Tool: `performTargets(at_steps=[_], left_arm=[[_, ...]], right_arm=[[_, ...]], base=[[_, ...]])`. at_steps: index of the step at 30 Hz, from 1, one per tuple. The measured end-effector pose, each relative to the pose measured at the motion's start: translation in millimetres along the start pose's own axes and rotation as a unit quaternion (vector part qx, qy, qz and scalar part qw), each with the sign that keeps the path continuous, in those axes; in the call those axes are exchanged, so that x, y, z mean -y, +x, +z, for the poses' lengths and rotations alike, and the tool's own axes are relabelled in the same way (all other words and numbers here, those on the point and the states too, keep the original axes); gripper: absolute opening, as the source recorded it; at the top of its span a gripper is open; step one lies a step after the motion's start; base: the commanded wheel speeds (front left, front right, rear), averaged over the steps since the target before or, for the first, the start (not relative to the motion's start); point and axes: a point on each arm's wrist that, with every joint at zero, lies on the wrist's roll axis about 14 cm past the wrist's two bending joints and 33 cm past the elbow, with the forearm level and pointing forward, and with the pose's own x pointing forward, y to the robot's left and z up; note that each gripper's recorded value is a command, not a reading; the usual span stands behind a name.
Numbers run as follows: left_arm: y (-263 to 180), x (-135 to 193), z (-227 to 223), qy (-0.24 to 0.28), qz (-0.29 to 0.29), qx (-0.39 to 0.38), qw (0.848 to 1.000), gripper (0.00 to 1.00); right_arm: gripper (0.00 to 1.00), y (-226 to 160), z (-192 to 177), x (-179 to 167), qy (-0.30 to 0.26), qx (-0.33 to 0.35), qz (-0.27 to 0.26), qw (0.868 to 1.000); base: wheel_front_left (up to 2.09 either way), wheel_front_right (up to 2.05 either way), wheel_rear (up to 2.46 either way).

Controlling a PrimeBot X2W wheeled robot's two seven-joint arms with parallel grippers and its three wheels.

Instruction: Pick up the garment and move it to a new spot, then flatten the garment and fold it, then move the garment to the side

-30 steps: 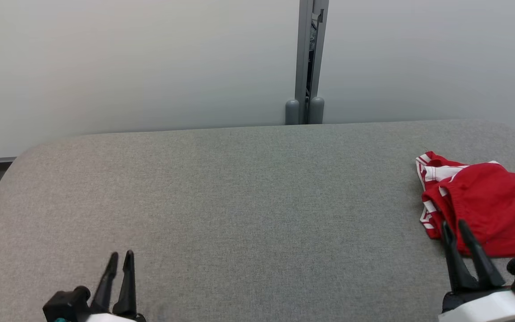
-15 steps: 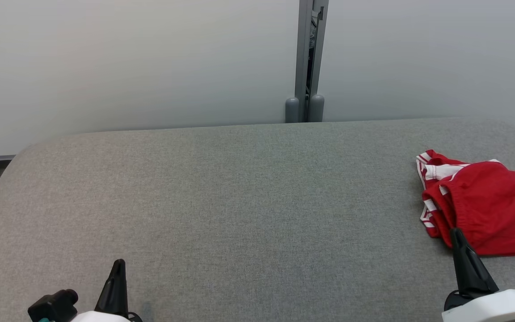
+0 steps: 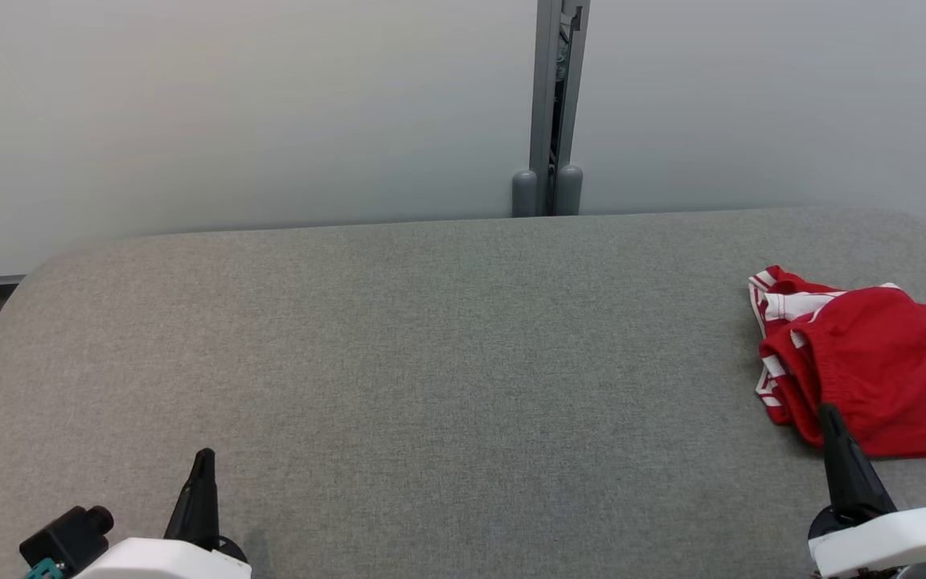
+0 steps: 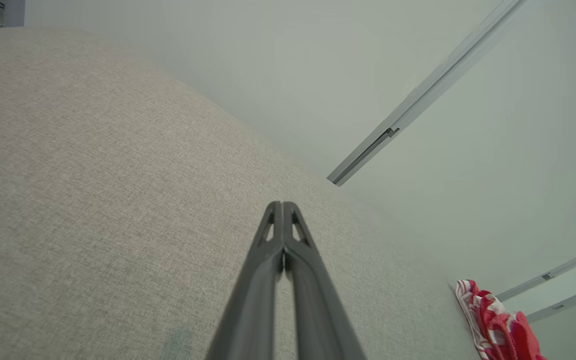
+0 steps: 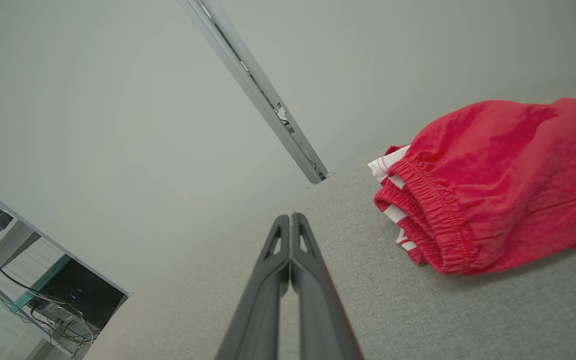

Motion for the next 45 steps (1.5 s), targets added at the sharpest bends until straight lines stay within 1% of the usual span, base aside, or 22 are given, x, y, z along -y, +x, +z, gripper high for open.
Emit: performTargets(at_steps=[9, 19, 35, 45], left_arm=[[5.8, 1.8, 4.8, -0.058, -0.003, -0.003, 0.998, 0.0], [10.5, 4.6, 8.2, -0.119, -0.008, -0.005, 0.993, 0.0], [17.1, 7.6, 15.1, -0.199, -0.018, -0.005, 0.98, 0.0], [21.8, 12.2, 20.5, -0.251, -0.03, -0.002, 0.967, 0.0]], right_arm=[[0.0, 3.8, 0.4, 4.4, 0.061, 0.0, -0.01, 0.998], [0.0, 8.1, 1.1, 6.5, 0.123, 0.0, -0.015, 0.992], [0.0, 14.1, 1.3, 10.8, 0.211, 0.002, -0.024, 0.977], [0.0, 17.6, 1.2, 12.4, 0.262, 0.002, -0.026, 0.965]], base=[[0.0, 0.0, 0.0], [0.0, 0.0, 0.0], [0.0, 0.0, 0.0], [0.0, 0.0, 0.0]])
